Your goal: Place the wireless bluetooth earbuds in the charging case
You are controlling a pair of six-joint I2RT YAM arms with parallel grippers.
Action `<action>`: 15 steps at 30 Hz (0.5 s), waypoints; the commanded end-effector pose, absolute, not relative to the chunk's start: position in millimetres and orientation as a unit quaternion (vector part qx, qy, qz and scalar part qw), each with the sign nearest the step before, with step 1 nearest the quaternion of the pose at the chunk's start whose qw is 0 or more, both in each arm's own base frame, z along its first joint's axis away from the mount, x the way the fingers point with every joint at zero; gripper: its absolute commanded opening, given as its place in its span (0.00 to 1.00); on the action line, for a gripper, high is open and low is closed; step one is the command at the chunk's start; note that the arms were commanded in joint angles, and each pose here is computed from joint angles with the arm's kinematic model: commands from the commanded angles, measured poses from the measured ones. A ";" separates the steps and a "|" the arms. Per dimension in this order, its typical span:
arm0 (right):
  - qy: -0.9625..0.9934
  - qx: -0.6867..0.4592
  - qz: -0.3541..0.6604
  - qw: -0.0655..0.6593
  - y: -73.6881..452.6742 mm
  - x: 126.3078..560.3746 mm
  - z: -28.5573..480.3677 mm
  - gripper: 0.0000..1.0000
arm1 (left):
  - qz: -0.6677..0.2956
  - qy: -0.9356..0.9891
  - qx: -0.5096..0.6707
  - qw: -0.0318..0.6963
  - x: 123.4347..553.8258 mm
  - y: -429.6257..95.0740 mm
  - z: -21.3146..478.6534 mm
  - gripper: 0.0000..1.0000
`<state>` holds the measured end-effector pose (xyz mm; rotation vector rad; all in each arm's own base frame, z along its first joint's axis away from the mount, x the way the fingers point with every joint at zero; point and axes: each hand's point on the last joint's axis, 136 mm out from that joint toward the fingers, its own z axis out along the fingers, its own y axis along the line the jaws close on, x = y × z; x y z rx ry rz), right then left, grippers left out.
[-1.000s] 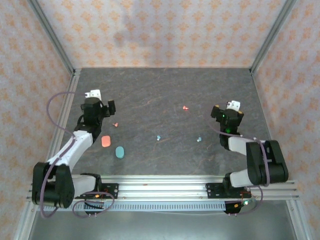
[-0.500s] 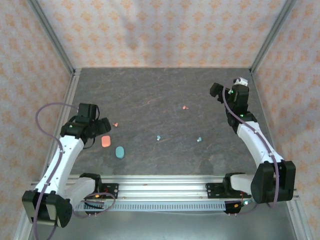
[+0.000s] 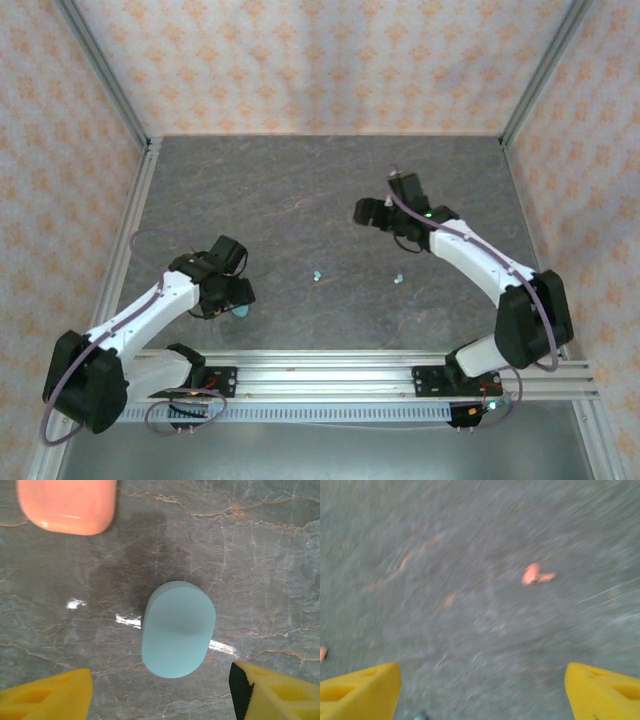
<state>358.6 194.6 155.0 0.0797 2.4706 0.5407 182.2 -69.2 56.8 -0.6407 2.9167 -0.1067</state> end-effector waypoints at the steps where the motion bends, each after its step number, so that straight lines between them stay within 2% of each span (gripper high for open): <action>1: 0.941 0.008 0.230 0.248 228.7 341.2 143.2 0.84 | -0.029 0.974 -0.209 0.086 193.9 -72.3 47.3 0.73; 8: 0.951 -0.004 0.225 0.212 239.6 340.4 135.6 0.84 | -0.021 0.979 -0.184 0.087 203.7 -78.4 31.0 0.72; 13: 0.953 -0.002 0.221 0.208 237.9 338.2 131.1 0.85 | -0.023 0.981 -0.173 0.083 203.6 -81.6 15.7 0.68; 15: 0.953 -0.001 0.229 0.200 240.9 336.9 129.6 0.82 | -0.018 0.984 -0.164 0.073 201.3 -81.7 8.8 0.64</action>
